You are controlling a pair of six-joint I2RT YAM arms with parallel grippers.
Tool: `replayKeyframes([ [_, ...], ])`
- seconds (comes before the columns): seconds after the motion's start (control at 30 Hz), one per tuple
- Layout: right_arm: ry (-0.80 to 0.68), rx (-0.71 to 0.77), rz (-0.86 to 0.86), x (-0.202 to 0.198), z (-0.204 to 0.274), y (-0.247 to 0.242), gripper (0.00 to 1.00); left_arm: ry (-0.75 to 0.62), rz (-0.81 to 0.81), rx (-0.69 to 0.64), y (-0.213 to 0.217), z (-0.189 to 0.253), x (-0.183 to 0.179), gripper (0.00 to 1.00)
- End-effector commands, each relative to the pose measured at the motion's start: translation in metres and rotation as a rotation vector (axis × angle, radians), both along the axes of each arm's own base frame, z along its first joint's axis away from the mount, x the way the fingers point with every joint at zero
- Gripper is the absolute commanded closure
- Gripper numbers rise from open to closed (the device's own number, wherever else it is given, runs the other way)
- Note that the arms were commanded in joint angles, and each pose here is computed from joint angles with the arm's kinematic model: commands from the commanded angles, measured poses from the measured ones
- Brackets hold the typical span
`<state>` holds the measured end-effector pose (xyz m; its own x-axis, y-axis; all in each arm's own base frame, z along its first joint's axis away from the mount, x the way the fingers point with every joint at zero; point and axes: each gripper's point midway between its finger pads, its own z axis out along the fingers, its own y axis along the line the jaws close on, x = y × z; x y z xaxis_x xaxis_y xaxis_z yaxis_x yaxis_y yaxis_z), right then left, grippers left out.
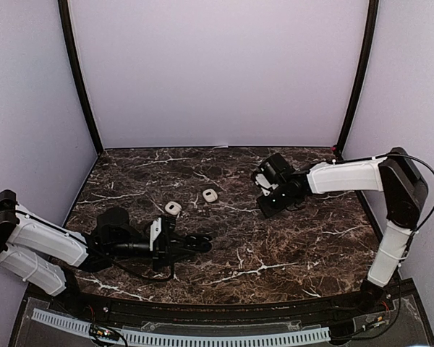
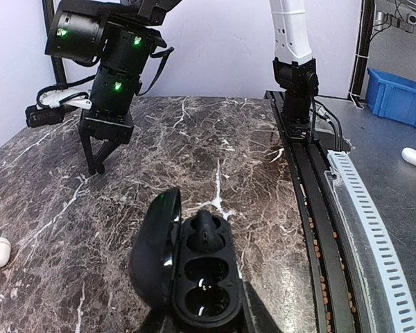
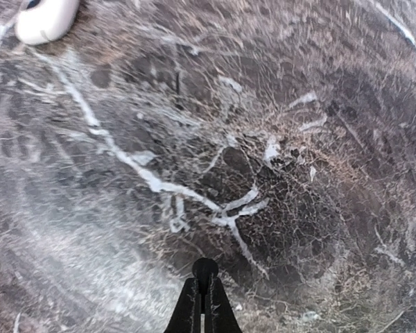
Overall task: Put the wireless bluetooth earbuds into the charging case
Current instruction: Pick up the left earbud from the center of the board, then insert the left earbud into the left side groove of the charging case.
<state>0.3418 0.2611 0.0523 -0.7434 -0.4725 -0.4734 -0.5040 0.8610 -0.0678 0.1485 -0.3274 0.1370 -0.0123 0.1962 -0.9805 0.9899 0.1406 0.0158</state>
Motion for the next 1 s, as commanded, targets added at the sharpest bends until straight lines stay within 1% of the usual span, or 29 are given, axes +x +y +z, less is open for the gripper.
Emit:
replayKeyframes([
  [0.0,-0.074,0.098,0.114,-0.011,0.031,0.020,1.00,0.000,-0.027,-0.007,-0.004,0.005,-0.001,0.82],
  [0.1,-0.112,0.206,0.254,-0.036,0.055,0.040,1.00,-0.008,-0.058,-0.015,-0.004,0.005,-0.006,0.82],
  [0.23,-0.203,0.436,0.488,-0.088,0.107,0.073,1.00,-0.024,-0.110,-0.030,-0.004,0.007,-0.015,0.81],
  [0.33,-0.290,0.553,0.610,-0.119,0.140,0.083,1.00,-0.042,-0.120,-0.036,-0.003,0.007,-0.018,0.81],
  [0.43,-0.328,0.638,0.731,-0.149,0.165,0.092,1.00,-0.042,-0.136,-0.037,-0.003,0.007,-0.020,0.81],
  [0.53,-0.322,0.676,0.839,-0.175,0.180,0.106,1.00,-0.030,-0.158,-0.033,-0.005,0.005,-0.023,0.81],
  [0.67,-0.286,0.691,0.955,-0.203,0.187,0.129,1.00,-0.017,-0.164,-0.026,-0.006,0.004,-0.023,0.81],
  [0.8,-0.268,0.668,1.014,-0.222,0.184,0.152,1.00,-0.014,-0.160,-0.022,-0.007,0.003,-0.022,0.81],
  [0.97,-0.244,0.640,1.052,-0.235,0.168,0.175,1.00,-0.009,-0.156,-0.021,-0.007,0.004,-0.021,0.81],
])
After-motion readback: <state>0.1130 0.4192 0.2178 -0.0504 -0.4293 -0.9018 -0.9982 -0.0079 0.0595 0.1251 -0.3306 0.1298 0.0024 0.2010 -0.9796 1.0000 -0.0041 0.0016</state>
